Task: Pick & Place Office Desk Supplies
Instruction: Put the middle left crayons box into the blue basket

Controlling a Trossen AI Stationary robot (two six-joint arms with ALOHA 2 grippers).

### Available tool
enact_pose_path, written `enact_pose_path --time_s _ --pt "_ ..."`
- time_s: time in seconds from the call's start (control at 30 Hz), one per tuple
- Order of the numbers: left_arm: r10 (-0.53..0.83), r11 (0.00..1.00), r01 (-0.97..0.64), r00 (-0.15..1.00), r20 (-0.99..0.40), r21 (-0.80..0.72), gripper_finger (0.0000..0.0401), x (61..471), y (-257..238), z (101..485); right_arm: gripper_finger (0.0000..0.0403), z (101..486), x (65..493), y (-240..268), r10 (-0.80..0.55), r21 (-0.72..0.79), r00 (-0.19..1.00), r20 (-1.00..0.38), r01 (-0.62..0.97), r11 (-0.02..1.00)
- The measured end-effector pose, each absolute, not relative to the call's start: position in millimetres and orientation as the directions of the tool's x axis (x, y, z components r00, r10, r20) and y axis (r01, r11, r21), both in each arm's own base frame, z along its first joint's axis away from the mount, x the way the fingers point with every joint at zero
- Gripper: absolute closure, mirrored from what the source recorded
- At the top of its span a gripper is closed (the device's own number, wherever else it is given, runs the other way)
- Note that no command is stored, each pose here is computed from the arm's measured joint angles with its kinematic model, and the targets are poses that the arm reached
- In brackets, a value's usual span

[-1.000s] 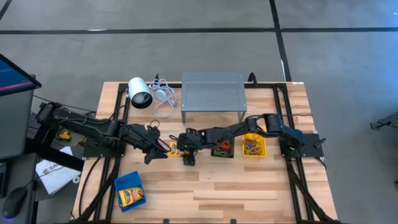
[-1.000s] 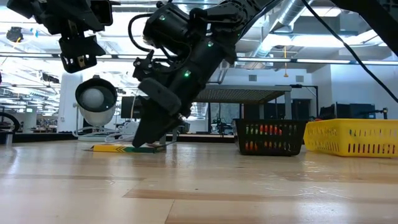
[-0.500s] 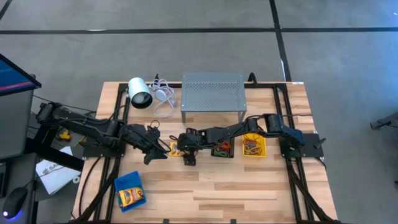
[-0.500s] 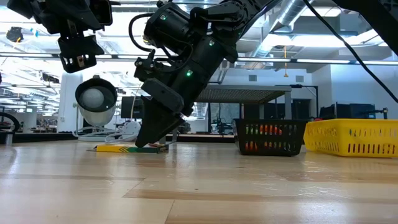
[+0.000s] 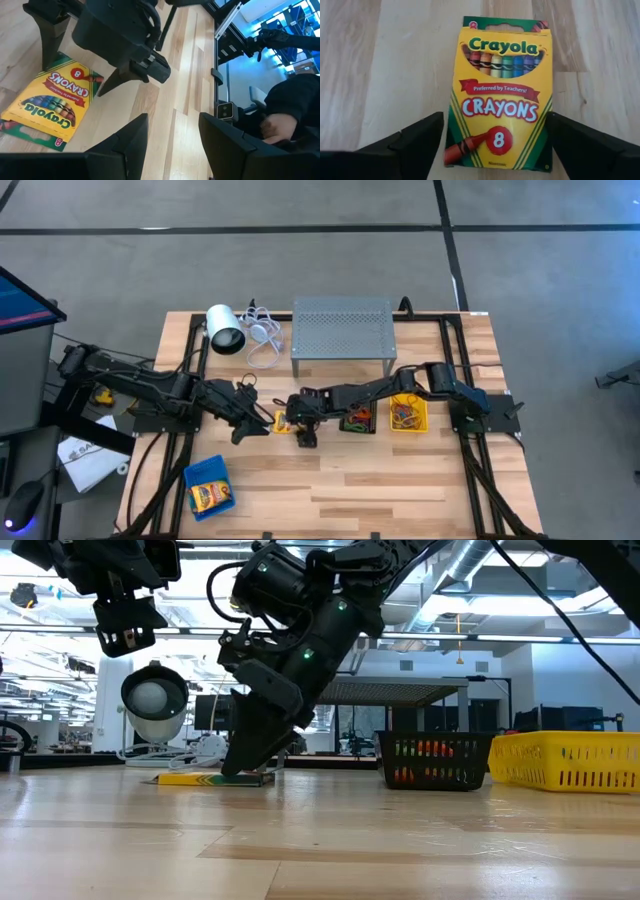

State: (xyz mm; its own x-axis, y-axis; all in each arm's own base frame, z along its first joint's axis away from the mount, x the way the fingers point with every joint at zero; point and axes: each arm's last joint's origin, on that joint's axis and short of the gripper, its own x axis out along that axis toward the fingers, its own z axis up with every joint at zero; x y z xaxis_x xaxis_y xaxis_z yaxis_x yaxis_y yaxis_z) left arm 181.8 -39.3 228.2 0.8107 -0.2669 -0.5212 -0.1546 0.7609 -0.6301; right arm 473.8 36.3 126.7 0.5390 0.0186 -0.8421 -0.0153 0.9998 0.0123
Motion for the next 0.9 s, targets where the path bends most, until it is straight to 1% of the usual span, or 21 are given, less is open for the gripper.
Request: enact_pose_path --time_s 0.2,0.27,0.63,0.9 --pt "-0.27 0.761 -0.155 0.808 -0.524 -0.63 0.0229 181.6 -39.4 227.8 0.0016 138.0 474.6 36.5 0.019 0.015 0.534 -0.846 -0.012 1.0" --pt "-0.27 0.761 -0.155 0.807 -0.525 -0.63 0.0229 181.6 -39.4 227.8 0.0006 142.2 476.1 36.2 0.019 0.016 0.548 -0.836 -0.011 1.0" --pt "-0.274 0.76 -0.154 0.805 -0.527 -0.631 0.0229 181.4 -39.5 227.6 0.0003 141.2 473.5 35.3 0.017 0.007 0.521 -0.854 -0.022 1.0" --pt "-0.281 0.751 -0.157 0.803 -0.526 -0.641 0.0229 181.3 -39.7 227.6 0.0003 140.3 471.5 36.1 0.048 0.02 0.498 -0.866 -0.062 0.998"
